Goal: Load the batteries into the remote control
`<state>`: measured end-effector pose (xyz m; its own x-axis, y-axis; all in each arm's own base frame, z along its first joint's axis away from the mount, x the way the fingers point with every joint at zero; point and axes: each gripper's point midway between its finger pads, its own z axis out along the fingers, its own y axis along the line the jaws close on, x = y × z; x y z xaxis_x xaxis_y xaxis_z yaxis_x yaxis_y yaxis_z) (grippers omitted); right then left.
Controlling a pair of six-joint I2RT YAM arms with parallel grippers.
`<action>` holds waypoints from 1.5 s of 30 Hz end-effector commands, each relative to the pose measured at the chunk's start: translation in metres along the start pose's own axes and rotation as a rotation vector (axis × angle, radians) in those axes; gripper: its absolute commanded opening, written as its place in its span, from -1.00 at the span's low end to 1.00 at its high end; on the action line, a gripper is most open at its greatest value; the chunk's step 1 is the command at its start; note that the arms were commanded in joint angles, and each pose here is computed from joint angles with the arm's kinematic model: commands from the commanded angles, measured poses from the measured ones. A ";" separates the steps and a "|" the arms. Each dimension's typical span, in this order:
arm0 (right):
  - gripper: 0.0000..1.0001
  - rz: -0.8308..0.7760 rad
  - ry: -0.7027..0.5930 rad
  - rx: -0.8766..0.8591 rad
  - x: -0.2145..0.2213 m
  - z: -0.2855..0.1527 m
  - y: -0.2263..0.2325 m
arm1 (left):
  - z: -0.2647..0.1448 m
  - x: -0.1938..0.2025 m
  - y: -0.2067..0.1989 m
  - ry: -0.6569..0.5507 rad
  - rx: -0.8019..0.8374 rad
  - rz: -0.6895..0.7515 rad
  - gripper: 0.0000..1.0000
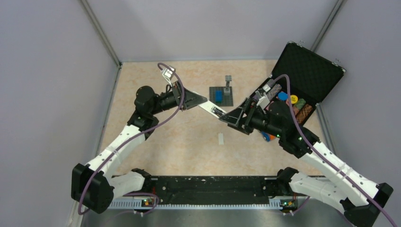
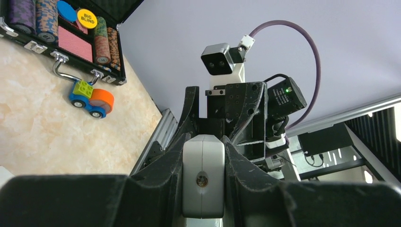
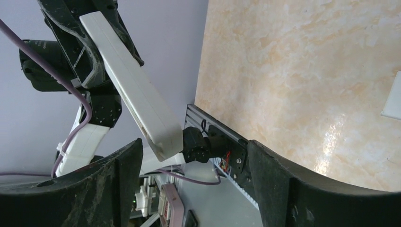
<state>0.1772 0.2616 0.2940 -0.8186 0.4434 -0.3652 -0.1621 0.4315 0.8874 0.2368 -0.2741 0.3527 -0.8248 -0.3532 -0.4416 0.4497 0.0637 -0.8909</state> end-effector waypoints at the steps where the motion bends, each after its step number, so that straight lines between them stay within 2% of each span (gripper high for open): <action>1: 0.60 -0.032 -0.063 -0.132 -0.013 -0.009 0.028 | -0.003 -0.012 -0.029 -0.036 0.060 0.104 -1.00; 8: 0.61 -0.031 -0.064 -0.215 -0.014 -0.002 0.040 | -0.005 -0.006 -0.024 -0.011 0.050 0.120 -1.00; 20: 0.46 -0.037 -0.033 -0.168 -0.010 0.020 0.024 | -0.005 0.000 -0.025 0.025 0.056 0.118 -1.00; 23: 0.34 -0.040 -0.017 -0.159 -0.008 0.023 0.022 | -0.005 -0.001 -0.026 0.024 0.058 0.106 -1.00; 26: 0.09 -0.035 0.002 -0.148 -0.005 0.027 0.018 | -0.004 -0.001 -0.027 0.026 0.062 0.095 -1.00; 32: -0.25 -0.026 0.011 -0.128 -0.003 0.031 0.013 | -0.004 -0.002 -0.033 0.035 0.077 0.096 -1.00; 38: -0.48 -0.007 0.018 -0.107 -0.001 0.033 0.007 | -0.006 0.003 -0.039 0.060 0.112 0.121 -1.00; 45: -0.65 0.008 0.032 -0.091 0.001 0.037 0.003 | -0.009 0.006 -0.044 0.074 0.131 0.153 -1.00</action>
<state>0.1879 0.2925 0.3058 -0.8318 0.4181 -0.3650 -0.2520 0.3014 0.9196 0.2281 -0.2719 0.3463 -0.8361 -0.2927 -0.4640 0.4647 0.0716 -0.8826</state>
